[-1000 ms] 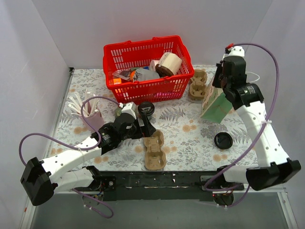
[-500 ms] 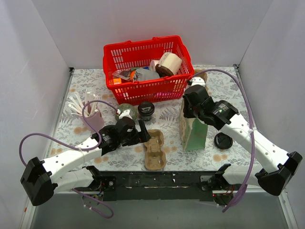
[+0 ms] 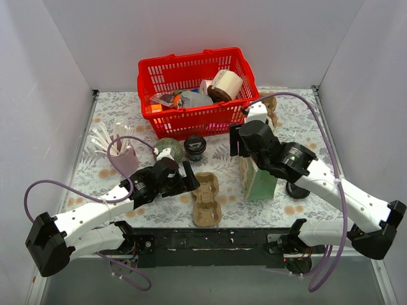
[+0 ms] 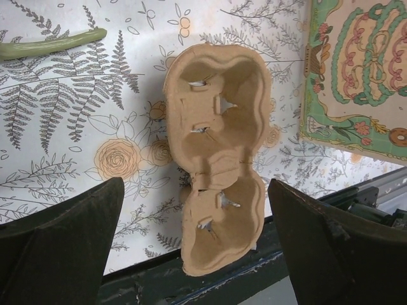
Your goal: Pack the takeout coffee
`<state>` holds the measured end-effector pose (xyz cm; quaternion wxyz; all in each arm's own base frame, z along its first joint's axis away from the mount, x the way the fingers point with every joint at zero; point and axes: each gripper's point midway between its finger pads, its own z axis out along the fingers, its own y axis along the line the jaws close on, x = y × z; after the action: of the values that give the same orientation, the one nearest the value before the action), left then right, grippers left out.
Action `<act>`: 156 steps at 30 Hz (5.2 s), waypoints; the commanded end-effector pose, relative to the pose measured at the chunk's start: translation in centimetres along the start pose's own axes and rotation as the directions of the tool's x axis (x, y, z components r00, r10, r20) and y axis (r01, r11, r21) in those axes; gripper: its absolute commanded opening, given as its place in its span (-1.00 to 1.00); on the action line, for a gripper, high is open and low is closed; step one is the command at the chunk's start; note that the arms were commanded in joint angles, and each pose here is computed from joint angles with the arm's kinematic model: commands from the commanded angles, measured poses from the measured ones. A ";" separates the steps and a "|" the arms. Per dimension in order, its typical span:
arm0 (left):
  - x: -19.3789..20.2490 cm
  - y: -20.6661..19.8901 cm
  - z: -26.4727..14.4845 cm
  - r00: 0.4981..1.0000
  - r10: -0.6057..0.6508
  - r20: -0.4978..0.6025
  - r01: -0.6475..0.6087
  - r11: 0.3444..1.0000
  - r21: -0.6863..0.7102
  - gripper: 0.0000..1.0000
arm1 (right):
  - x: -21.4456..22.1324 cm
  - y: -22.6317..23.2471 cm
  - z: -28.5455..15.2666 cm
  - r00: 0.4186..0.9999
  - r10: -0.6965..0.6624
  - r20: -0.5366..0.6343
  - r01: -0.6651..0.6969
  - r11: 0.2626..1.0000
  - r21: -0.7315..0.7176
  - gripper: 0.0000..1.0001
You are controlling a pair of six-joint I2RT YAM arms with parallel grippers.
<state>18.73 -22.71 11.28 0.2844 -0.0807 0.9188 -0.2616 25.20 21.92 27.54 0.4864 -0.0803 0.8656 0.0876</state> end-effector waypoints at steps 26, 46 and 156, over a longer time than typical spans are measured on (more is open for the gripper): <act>-5.9 1.3 -6.1 0.974 -0.035 0.222 0.062 0.992 -0.113 0.96 | 16.8 13.0 1.7 0.509 -0.671 0.539 0.653 -0.107 -0.750 0.82; -5.4 3.1 -6.3 0.966 -0.069 0.249 0.109 0.983 -0.150 0.96 | 22.9 13.4 6.3 0.508 -0.811 0.289 0.558 0.055 -0.828 0.25; -10.2 -12.3 -7.4 0.907 0.339 0.249 -0.358 0.933 0.035 0.04 | -13.3 5.1 -12.8 0.689 -0.208 0.694 0.672 0.541 -0.506 -0.03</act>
<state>22.87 -28.93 27.34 0.4185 0.1049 0.8695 -0.2404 22.56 23.10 41.71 0.6396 -0.4575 0.5693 0.2396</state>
